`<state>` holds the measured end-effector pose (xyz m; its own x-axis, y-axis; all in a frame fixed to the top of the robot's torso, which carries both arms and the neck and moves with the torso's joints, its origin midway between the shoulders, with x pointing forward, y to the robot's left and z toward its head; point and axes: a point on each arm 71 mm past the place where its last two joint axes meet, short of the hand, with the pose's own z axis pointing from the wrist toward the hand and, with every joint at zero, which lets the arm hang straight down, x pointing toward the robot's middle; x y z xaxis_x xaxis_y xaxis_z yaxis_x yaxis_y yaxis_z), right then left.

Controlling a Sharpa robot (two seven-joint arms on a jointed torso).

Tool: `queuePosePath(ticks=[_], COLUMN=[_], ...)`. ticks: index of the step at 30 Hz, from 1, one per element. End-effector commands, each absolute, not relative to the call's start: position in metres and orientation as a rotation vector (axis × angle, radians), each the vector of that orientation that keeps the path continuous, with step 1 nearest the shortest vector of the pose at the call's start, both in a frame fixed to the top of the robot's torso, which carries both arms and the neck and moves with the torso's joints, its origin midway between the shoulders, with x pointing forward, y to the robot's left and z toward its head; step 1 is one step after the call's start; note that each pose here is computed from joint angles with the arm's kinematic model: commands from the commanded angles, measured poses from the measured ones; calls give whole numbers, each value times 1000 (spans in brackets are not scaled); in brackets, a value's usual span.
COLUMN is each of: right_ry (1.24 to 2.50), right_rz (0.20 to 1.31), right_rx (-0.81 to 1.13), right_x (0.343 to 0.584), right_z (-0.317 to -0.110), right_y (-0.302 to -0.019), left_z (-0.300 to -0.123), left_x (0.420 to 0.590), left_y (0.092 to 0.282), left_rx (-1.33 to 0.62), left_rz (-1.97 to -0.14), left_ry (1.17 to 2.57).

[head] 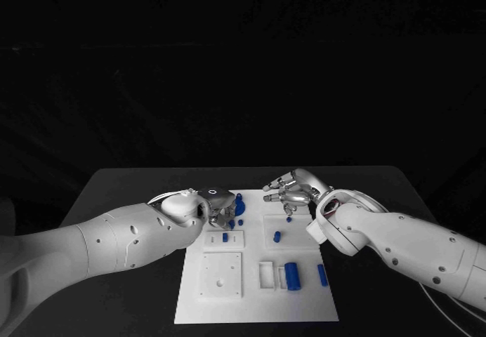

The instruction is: Assemble the parts on the task board

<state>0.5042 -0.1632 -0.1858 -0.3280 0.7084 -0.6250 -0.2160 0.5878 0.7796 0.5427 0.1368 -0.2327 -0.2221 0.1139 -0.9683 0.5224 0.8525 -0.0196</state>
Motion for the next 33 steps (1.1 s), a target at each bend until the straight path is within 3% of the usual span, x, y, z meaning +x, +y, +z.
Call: queuePosePath(ticks=[1, 33], right_ry=[1660, 1662], right_rz=[996, 999], right_rx=[401, 399], right_x=[503, 504], right_z=[-186, -186], right_y=[-162, -163], left_z=[-241, -244], left_x=[538, 534], left_y=[132, 136], left_rx=[508, 519], left_rz=[-410, -440], left_ry=[1832, 1794])
